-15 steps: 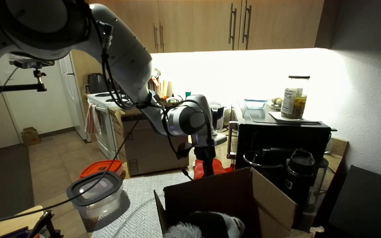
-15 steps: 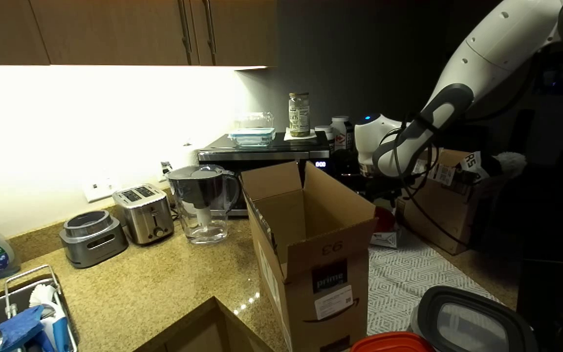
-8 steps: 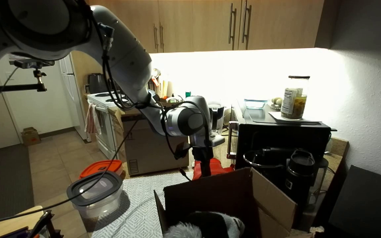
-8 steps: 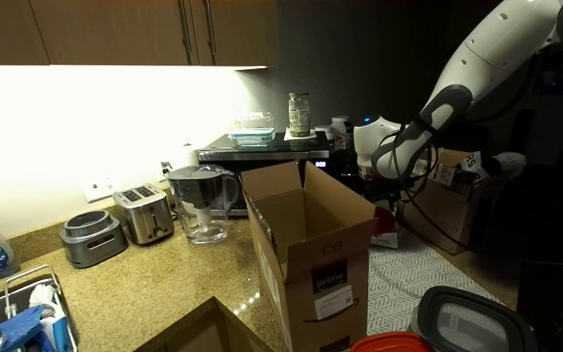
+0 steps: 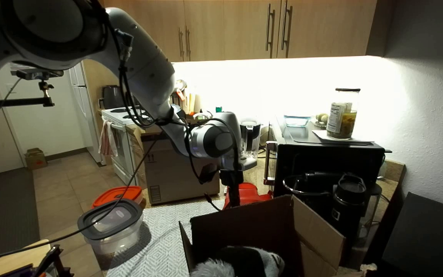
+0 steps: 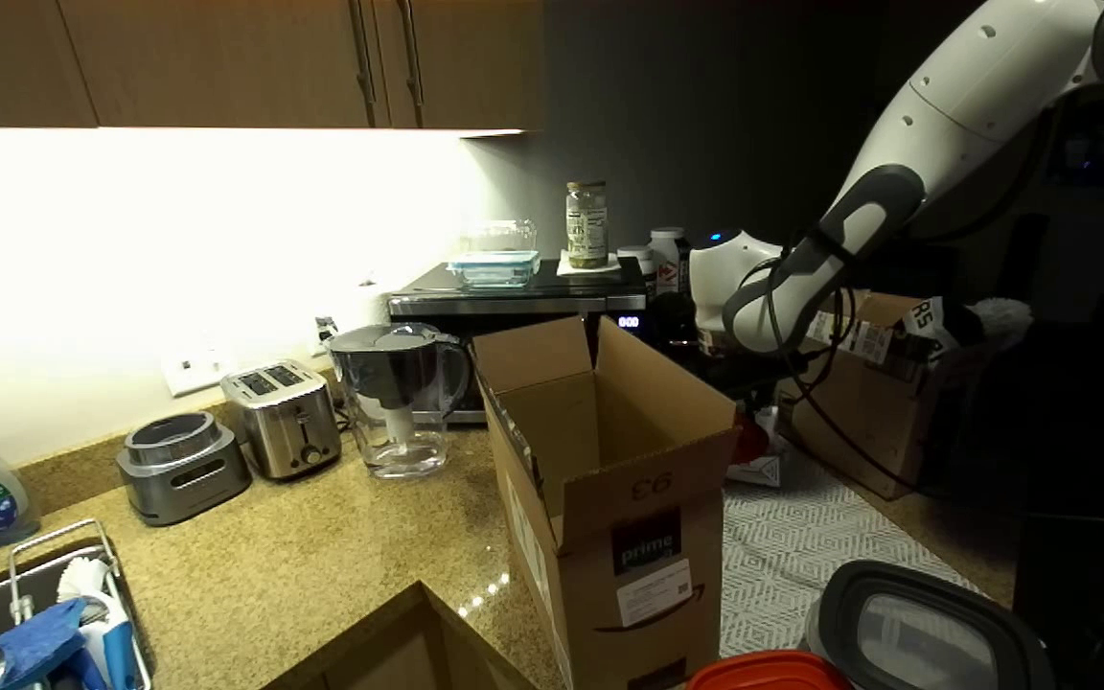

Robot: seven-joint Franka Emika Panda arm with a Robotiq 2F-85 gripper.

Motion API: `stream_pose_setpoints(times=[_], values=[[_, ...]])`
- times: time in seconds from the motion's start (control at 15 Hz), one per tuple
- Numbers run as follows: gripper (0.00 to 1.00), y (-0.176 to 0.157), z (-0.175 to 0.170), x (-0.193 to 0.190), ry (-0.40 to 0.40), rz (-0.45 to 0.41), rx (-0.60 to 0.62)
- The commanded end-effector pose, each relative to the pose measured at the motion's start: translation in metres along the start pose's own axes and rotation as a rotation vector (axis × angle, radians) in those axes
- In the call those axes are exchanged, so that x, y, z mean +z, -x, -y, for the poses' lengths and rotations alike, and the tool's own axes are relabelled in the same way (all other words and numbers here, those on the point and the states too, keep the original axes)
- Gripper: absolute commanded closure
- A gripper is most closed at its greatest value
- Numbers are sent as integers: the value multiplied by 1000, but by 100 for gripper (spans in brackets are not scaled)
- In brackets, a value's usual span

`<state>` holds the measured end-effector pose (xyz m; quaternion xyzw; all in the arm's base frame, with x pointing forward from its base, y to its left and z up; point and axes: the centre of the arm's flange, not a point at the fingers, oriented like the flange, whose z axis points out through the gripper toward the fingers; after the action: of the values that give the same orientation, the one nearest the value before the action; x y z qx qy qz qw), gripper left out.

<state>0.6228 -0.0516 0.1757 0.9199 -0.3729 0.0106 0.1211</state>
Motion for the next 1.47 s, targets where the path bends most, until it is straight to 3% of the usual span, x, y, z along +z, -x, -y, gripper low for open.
stream_pose_setpoints(times=[0.0,0.2,0.6,1.4], values=[[83,7,-5,2,-24,34,-7],[99,8,-3,0,-17,36,-7],[97,-1,5,-46,12,11,-14],[97,-41,31,-115,-153,-156,165]])
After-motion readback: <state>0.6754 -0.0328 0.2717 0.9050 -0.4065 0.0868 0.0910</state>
